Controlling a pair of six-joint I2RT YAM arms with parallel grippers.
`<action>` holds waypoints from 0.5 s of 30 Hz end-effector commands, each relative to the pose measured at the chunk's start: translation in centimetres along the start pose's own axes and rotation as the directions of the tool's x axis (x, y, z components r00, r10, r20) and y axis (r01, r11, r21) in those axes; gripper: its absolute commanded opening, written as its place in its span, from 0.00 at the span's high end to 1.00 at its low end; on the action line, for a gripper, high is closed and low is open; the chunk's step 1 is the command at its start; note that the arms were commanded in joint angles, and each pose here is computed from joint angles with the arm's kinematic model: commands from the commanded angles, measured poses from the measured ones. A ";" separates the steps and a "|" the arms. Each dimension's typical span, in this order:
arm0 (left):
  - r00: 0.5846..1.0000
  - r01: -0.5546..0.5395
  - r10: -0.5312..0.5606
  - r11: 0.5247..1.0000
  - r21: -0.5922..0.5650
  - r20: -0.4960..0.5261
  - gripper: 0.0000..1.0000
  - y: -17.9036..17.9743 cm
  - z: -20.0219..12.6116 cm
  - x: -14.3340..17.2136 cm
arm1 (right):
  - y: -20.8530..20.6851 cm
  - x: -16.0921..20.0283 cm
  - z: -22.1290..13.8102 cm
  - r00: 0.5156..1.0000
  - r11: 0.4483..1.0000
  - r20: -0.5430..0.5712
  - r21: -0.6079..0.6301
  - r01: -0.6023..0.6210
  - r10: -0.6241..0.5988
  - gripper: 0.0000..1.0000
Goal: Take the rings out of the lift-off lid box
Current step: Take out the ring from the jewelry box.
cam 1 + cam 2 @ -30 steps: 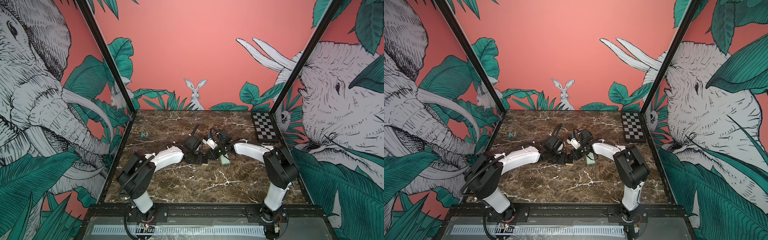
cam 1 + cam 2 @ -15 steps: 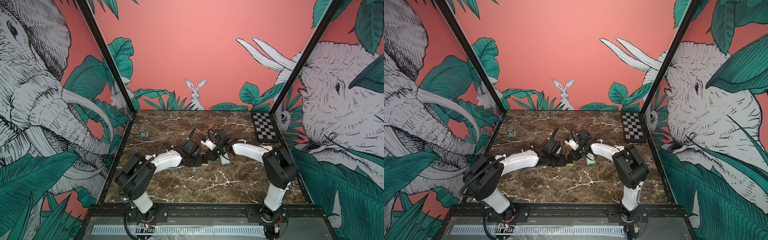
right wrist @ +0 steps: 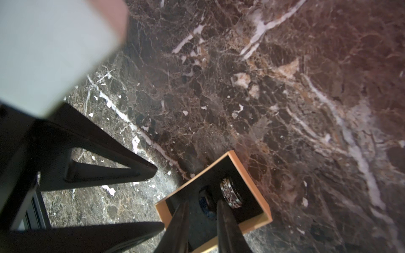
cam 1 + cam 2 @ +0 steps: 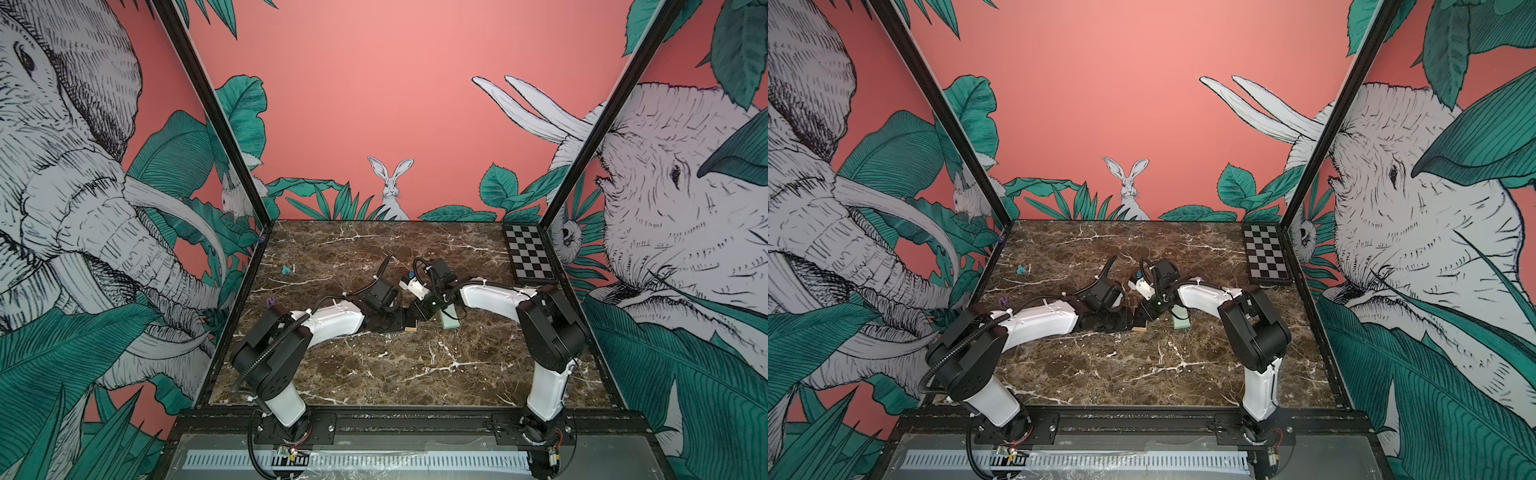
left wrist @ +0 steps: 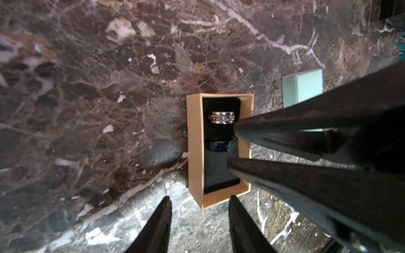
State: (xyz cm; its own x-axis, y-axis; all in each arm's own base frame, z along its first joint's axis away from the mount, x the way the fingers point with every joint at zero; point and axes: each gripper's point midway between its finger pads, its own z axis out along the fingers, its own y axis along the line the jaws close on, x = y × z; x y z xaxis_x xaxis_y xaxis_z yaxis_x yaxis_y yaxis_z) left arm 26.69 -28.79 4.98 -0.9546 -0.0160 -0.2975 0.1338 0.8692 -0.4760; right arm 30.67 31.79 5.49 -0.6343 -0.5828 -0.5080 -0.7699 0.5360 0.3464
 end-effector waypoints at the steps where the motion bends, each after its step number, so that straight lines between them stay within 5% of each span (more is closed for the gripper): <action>1: 1.000 0.021 -0.021 1.000 0.006 0.008 0.55 0.1 0.0 -0.3 | 0.3 -0.6 0.6 0.999 0.999 0.004 -0.019 0.034 -0.033 0.75; 15: 0.999 0.035 -0.035 0.999 -0.018 -0.004 0.57 1.1 0.5 0.1 | 0.0 -0.1 1.2 0.999 0.999 -0.007 -0.010 0.037 -0.037 0.73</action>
State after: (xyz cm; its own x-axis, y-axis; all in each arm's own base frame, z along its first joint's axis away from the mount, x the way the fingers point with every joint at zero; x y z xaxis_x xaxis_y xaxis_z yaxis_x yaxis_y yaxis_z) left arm 26.84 -28.65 4.61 -0.9571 -0.0255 -0.2887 0.1212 0.8695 -0.4788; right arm 30.78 32.02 4.73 -0.6325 -0.5914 -0.5003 -0.7721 0.5326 0.3465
